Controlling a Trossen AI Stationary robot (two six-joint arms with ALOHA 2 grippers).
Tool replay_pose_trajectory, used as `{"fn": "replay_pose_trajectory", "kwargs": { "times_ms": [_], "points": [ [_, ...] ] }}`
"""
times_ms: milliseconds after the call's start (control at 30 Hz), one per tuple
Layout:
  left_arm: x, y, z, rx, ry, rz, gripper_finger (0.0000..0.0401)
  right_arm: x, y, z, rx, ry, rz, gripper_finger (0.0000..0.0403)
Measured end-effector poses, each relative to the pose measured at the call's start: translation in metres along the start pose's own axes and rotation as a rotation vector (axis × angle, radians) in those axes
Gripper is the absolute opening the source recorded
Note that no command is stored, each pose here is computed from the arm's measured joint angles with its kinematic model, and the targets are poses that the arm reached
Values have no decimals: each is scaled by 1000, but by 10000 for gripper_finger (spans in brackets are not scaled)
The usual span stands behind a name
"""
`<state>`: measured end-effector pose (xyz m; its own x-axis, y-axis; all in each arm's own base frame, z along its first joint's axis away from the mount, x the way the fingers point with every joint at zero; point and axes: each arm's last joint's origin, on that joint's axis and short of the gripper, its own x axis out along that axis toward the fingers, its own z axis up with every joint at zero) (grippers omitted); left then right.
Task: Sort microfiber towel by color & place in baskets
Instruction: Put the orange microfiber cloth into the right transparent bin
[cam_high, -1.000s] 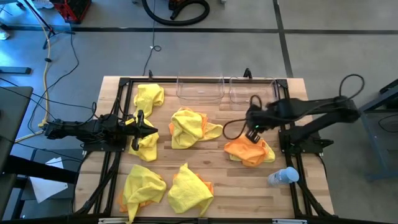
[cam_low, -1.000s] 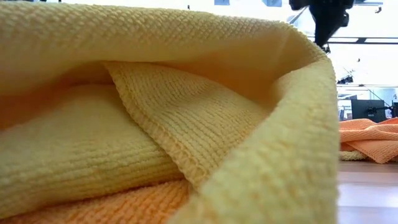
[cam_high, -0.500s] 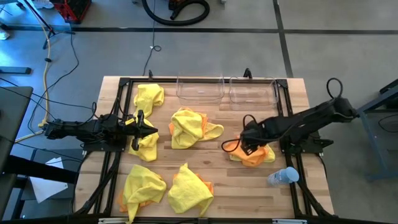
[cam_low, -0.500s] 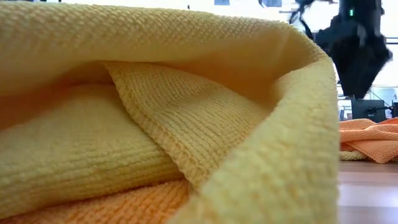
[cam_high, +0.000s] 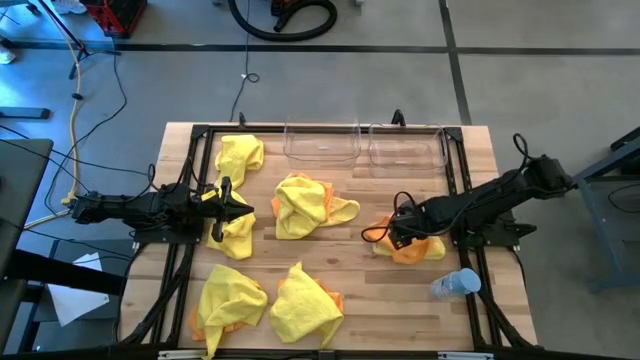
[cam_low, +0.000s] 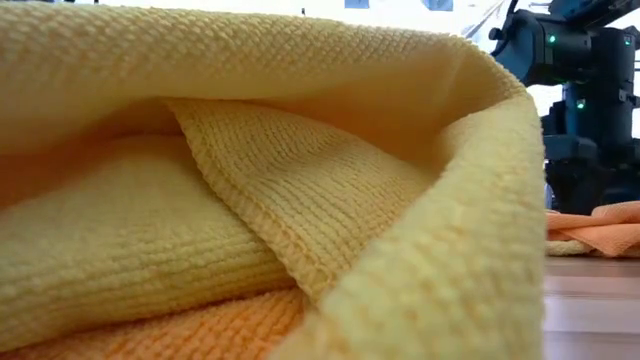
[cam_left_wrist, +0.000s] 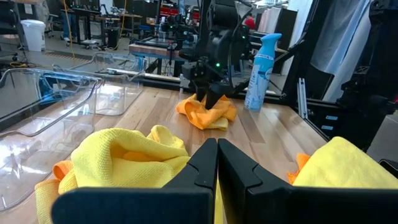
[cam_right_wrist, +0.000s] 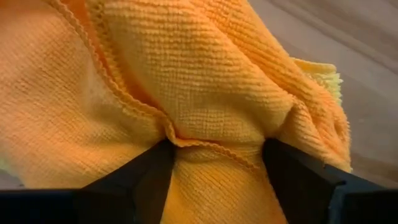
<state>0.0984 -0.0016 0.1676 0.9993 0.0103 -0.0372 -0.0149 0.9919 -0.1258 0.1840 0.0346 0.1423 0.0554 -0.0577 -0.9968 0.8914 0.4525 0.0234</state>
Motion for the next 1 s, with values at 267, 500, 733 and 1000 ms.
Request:
{"fn": "replay_pose_trajectory", "kwargs": {
  "times_ms": [267, 500, 733, 1000],
  "points": [
    [0, 0, 0, 0, 0, 0, 1, -19, 6, 2, -83, 35, 13, 54],
    [0, 0, 0, 0, 0, 0, 1, -72, 16, 8, -99, 13, 71, 26],
    [0, 0, 0, 0, 0, 0, 1, -158, 12, 12, -116, -144, 75, 8],
    [0, 0, 0, 0, 0, 0, 1, -243, -12, 32, -107, -439, 60, 3]
  ]
}}
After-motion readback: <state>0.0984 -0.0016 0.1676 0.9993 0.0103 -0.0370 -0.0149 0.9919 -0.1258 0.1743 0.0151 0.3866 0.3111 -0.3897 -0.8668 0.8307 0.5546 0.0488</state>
